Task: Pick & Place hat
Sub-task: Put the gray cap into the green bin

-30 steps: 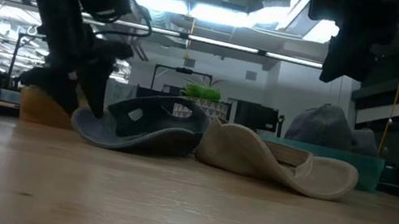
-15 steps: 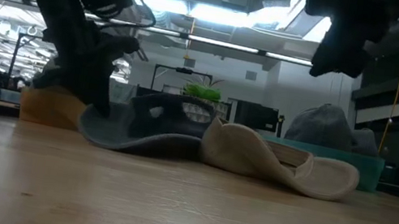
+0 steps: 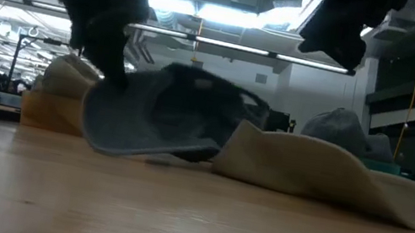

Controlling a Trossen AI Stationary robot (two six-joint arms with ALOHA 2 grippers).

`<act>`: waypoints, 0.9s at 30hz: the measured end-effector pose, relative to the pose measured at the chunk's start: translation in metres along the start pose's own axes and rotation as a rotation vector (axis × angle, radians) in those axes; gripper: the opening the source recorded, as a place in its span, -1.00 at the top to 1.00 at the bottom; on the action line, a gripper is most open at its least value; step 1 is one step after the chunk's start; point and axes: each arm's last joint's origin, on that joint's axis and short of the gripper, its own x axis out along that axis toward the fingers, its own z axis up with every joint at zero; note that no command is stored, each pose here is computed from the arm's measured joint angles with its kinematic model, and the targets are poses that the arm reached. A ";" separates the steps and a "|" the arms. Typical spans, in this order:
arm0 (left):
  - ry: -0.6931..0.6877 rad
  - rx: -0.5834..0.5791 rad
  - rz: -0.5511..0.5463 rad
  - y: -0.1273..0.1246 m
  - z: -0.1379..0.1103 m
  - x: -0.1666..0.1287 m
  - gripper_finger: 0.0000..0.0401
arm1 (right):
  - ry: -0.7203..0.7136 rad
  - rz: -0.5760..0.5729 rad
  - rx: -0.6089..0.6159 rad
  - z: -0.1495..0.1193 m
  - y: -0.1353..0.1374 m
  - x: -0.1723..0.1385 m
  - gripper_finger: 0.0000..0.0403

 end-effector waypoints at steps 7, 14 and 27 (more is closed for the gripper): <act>-0.073 0.402 0.095 -0.015 0.024 -0.035 0.96 | -0.069 0.033 -0.048 0.008 0.001 0.000 0.49; -0.077 0.752 0.134 -0.022 0.046 -0.076 0.96 | -0.225 0.089 -0.137 0.026 0.001 -0.002 0.49; -0.197 0.938 0.311 -0.014 0.083 -0.167 0.96 | -0.430 0.172 -0.384 0.069 0.016 -0.031 0.49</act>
